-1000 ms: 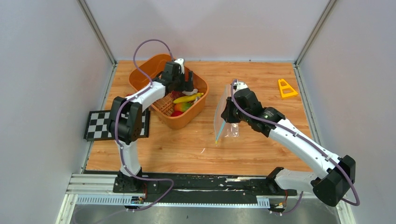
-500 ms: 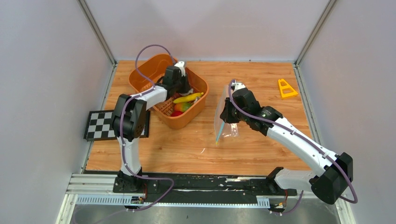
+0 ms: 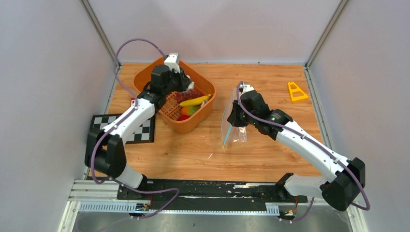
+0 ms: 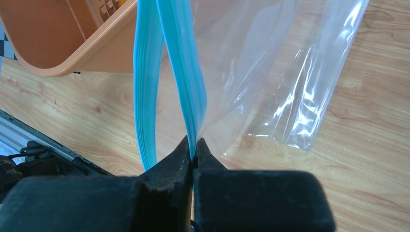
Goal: Place the food in the zip-top bag and seal the zipper
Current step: Pick up the fake vegetable from the bin, then place the fake vegetable in the zipper food storage bag, then pick up the fake vegetable from the bin.
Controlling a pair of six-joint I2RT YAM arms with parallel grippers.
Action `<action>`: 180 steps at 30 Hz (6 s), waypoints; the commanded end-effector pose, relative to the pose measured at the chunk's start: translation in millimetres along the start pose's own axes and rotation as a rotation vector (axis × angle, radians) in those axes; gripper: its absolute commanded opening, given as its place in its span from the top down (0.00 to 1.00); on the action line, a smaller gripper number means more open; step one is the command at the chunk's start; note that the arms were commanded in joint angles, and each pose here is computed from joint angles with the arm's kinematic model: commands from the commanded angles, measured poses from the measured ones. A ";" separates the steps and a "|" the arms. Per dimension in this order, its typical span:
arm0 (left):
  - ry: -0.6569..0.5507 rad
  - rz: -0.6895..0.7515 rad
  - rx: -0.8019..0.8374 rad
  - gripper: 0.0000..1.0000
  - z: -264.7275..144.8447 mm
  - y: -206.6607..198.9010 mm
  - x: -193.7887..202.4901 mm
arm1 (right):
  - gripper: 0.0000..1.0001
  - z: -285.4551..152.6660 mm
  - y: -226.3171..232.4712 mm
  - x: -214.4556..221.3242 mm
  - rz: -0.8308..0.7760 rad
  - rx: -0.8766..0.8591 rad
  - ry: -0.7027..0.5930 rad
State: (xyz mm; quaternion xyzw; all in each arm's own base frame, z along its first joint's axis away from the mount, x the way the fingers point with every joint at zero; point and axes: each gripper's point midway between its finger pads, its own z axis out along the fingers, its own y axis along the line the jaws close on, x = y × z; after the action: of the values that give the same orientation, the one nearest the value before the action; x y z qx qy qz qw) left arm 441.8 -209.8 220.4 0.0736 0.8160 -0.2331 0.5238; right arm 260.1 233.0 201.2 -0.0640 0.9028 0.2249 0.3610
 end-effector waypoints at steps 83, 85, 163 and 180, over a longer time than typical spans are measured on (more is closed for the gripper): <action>-0.059 0.184 0.402 0.08 -106.6 -218.6 39.5 | 1.00 -42.4 14.5 -41.9 0.331 -0.368 -0.094; -0.026 0.200 0.394 0.06 -103.4 -216.7 46.8 | 1.00 -40.8 15.7 -40.2 0.342 -0.385 -0.083; 0.262 0.297 0.103 0.95 -57.5 -143.5 73.5 | 1.00 -64.7 -25.9 -31.4 0.082 -0.138 0.091; 0.189 0.286 0.221 0.02 -75.7 -138.8 34.3 | 1.00 3.0 -13.1 -51.6 0.189 -0.252 0.087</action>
State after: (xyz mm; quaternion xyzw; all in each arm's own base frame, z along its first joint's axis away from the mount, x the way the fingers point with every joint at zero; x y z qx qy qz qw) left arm 321.2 -308.4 207.0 0.2534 0.8498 -0.2056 0.4140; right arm 287.9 210.2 211.4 -0.0336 0.9036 0.3383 0.2606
